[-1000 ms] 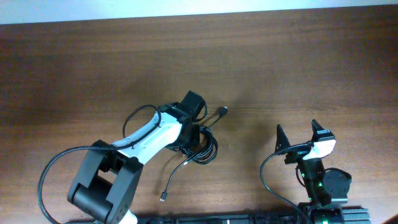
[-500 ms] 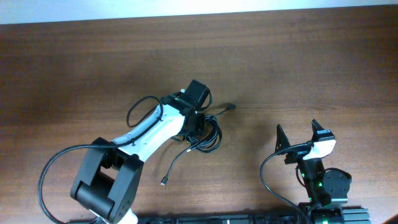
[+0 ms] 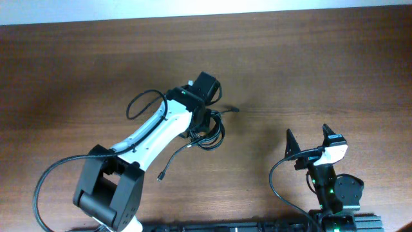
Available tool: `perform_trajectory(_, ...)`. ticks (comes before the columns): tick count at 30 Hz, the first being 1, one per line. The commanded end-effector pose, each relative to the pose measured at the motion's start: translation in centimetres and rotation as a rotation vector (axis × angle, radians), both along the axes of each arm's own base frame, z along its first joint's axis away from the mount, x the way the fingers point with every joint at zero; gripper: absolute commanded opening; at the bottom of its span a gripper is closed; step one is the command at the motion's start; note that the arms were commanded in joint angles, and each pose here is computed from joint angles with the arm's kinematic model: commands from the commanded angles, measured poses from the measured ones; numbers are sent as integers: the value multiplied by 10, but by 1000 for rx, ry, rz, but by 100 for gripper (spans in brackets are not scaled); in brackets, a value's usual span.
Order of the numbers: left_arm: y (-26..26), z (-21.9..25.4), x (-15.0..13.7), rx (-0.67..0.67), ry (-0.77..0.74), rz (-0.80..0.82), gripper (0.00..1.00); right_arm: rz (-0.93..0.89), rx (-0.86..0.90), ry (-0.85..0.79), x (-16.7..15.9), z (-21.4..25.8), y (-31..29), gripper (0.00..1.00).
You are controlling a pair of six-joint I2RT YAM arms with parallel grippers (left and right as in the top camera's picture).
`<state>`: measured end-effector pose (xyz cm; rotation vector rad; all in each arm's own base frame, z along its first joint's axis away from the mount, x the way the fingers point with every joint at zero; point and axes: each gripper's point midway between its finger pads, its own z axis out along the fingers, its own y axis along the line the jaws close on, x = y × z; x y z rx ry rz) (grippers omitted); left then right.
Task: Untangle cables
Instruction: 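Lift the grasped cable coil with the left gripper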
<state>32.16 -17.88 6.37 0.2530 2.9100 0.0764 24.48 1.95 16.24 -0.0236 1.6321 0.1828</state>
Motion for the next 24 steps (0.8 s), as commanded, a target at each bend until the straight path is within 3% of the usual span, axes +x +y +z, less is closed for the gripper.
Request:
perform_trajectory(1, 3, 10, 13, 41, -54, -3, 0, 14, 2, 6, 0, -3, 3, 99)
perform_trajectory(12, 6, 15, 8, 46, -44, -3, 0, 14, 2, 6, 0, -3, 3, 99)
perform_trajectory(18, 14, 42, -6, 33, -52, -1, 0, 14, 1, 6, 0, -3, 3, 99)
perform_trajectory(24, 20, 69, -16, -41, -95, 181, 0, 0, 0, -2, 0, -1, 0, 99)
